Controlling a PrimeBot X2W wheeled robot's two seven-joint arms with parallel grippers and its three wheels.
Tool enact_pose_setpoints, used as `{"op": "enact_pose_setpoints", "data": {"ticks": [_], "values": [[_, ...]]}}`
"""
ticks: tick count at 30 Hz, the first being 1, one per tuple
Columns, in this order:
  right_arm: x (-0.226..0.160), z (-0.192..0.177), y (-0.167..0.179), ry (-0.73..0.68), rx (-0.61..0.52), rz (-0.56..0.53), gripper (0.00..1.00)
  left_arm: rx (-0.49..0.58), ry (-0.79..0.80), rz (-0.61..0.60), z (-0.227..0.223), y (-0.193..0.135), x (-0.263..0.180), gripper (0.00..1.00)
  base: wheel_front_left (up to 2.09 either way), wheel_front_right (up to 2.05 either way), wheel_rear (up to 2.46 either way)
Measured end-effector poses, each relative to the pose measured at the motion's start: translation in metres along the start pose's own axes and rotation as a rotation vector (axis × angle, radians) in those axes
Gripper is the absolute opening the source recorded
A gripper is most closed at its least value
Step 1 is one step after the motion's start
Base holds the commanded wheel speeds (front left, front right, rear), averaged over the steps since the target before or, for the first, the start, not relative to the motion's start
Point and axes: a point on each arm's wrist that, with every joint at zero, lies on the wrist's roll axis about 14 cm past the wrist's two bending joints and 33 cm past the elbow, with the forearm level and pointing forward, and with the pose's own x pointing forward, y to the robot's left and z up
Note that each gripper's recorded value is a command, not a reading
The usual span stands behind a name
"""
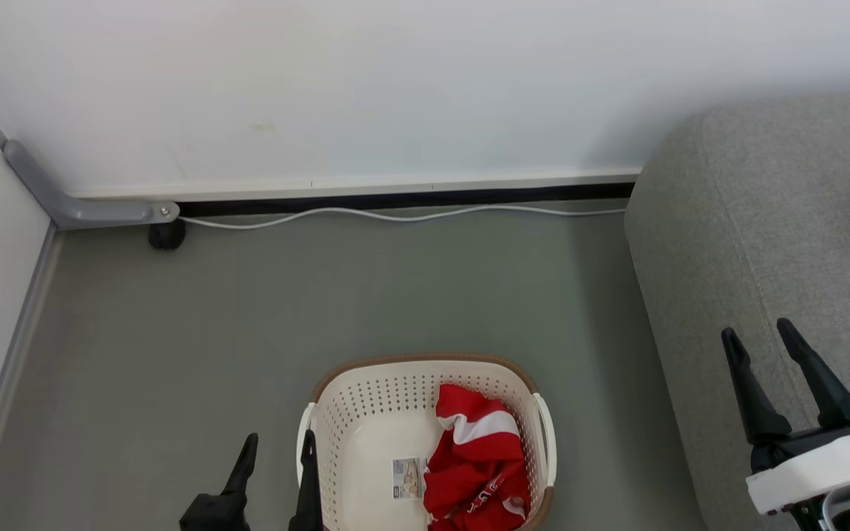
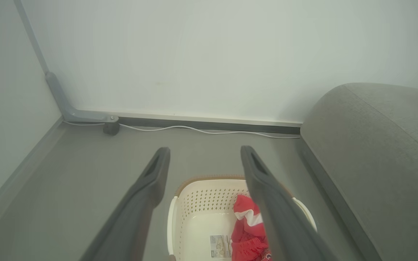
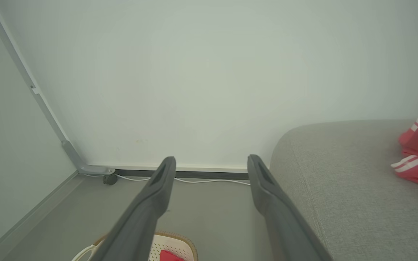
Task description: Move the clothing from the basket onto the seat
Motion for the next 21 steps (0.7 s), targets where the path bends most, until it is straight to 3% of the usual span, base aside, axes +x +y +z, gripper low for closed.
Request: {"op": "enact_pose_setpoints", "data": {"ticks": [21], "values": [[0.067, -0.009, -0.043, 0.01, -0.004, 0.008, 1.0, -0.037, 0.271, -0.178, -0.08, -0.083, 0.069, 1.0, 0.0, 0.0, 0.0]]}}
